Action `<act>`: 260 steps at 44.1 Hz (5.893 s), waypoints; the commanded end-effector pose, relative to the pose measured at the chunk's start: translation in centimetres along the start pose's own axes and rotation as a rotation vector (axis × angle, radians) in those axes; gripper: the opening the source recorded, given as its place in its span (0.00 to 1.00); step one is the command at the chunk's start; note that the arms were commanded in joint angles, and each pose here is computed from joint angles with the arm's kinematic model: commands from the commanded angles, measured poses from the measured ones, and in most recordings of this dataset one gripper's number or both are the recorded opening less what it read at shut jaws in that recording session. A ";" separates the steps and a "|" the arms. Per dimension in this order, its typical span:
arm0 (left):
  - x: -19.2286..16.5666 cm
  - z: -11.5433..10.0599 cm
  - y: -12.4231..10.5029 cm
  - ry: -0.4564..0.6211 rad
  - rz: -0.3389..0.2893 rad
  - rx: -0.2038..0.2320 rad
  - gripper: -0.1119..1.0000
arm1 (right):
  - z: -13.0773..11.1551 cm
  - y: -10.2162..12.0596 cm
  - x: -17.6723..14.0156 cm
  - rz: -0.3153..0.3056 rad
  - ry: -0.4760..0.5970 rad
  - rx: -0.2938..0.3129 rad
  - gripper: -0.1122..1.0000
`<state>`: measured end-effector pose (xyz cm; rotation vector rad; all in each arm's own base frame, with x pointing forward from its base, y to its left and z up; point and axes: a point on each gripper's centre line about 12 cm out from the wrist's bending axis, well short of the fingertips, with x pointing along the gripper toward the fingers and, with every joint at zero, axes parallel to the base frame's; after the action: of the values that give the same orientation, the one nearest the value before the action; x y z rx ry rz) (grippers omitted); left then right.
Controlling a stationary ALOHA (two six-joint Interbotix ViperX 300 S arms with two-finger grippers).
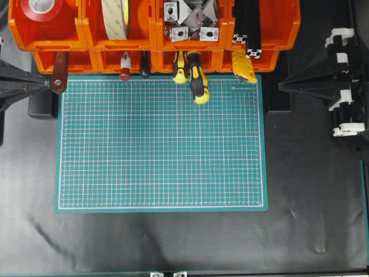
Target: Pick vinyl tape from container rack with left arm.
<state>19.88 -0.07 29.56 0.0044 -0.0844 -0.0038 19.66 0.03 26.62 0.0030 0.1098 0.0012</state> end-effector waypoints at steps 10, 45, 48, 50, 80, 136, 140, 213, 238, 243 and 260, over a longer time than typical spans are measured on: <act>1.3 5.8 0.5 0.130 0.027 -0.022 0.11 | 0.9 -0.5 0.3 -0.025 -0.022 0.009 0.09; 4.8 17.7 4.4 0.915 0.195 0.009 0.11 | 1.3 -0.8 0.2 -0.041 -0.054 0.013 0.09; 5.3 17.2 4.5 0.983 0.179 0.037 0.11 | 1.3 -0.8 0.2 -0.040 -0.055 0.011 0.09; 5.6 16.9 4.6 1.022 0.165 0.058 0.11 | 1.4 -0.8 0.2 -0.040 -0.057 0.011 0.09; 7.8 13.5 6.4 1.247 0.139 0.099 0.88 | 1.5 -0.1 0.2 -0.005 -0.063 0.013 0.09; 7.7 9.8 8.4 1.285 0.108 0.182 0.31 | 3.0 0.1 -1.1 0.005 -0.109 0.012 0.09; 7.7 10.4 8.5 1.270 0.103 0.197 0.26 | 3.3 0.1 -1.3 0.007 -0.123 0.012 0.09; 17.6 -4.4 -10.4 1.092 -0.198 0.131 0.26 | 4.3 0.1 -2.4 0.006 -0.136 0.029 0.09; 18.9 -9.0 -10.4 1.160 -0.193 0.146 0.26 | 4.3 0.1 -2.4 0.008 -0.138 0.030 0.09; 18.9 -9.1 -10.3 1.160 -0.193 0.148 0.26 | 4.4 0.1 -2.4 0.009 -0.139 0.030 0.09; 18.9 -9.3 -9.2 1.166 -0.172 0.140 0.39 | 4.4 0.1 -2.4 0.009 -0.139 0.030 0.09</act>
<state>39.31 -9.57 20.63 0.1577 1.1185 -0.1680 17.63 0.13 29.76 0.0291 0.0087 0.0068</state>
